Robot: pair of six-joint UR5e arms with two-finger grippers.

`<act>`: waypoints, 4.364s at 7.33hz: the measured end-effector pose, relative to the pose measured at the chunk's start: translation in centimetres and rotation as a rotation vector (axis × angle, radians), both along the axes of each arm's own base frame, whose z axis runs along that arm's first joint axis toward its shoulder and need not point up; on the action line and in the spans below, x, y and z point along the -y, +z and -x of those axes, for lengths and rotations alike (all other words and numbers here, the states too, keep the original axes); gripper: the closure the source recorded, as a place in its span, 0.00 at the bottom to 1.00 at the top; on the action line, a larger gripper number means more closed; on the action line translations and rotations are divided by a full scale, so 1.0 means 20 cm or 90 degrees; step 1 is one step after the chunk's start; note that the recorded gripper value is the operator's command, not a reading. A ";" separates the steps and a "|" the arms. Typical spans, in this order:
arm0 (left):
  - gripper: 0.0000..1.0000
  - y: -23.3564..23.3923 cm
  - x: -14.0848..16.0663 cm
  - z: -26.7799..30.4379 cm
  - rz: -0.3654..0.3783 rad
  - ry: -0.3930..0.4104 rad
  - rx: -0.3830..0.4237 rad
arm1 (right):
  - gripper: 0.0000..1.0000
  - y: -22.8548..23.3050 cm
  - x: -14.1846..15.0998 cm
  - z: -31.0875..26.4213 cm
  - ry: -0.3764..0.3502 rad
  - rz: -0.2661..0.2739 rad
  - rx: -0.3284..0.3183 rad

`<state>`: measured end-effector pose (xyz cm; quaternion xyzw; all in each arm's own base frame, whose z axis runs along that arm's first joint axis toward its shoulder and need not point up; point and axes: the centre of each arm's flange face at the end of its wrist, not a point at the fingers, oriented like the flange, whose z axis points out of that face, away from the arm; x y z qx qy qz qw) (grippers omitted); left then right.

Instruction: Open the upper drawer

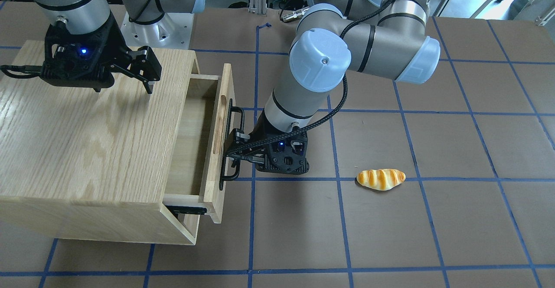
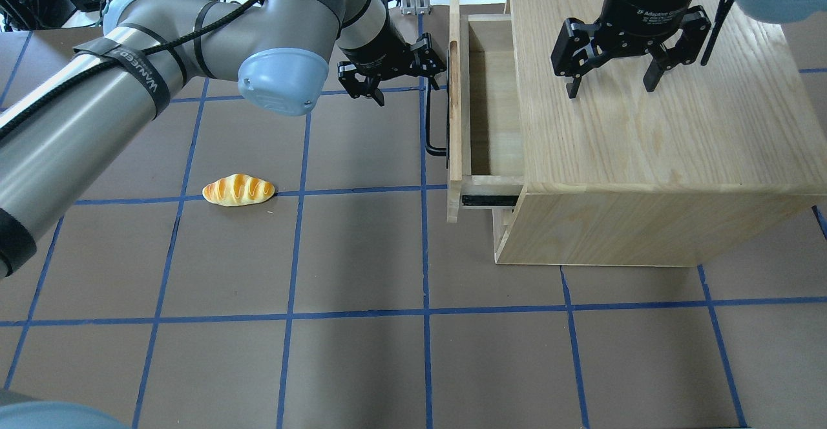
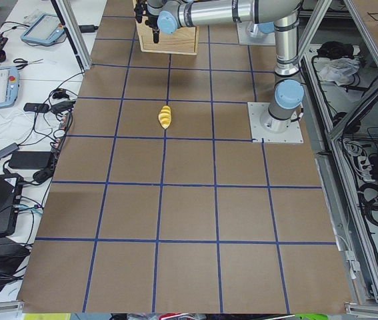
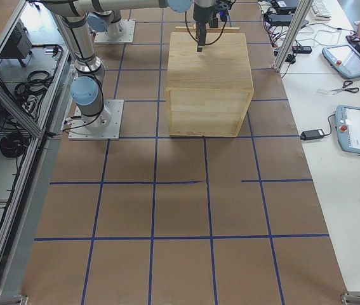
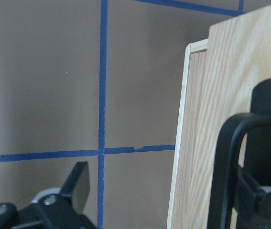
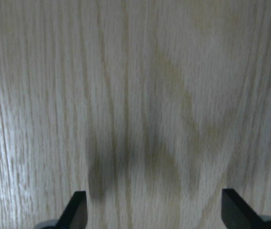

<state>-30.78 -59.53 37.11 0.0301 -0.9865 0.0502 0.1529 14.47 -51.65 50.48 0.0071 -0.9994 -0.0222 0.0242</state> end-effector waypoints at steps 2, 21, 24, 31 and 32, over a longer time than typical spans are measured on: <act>0.00 -0.01 0.03 -0.09 -0.012 0.000 0.007 | 0.00 0.00 0.00 0.00 0.000 0.000 0.000; 0.00 0.72 -0.28 -1.19 -0.057 -0.001 0.112 | 0.00 0.00 0.00 0.00 -0.001 0.000 0.000; 0.00 0.82 -0.40 -1.21 -0.051 -0.007 0.175 | 0.00 0.00 0.00 0.00 0.000 0.000 0.000; 0.00 0.83 -0.43 -0.94 -0.034 -0.032 0.198 | 0.00 0.00 0.00 0.00 -0.001 0.000 0.000; 0.00 0.83 -0.43 -0.94 -0.035 -0.032 0.199 | 0.00 0.00 0.00 0.00 -0.001 0.000 0.000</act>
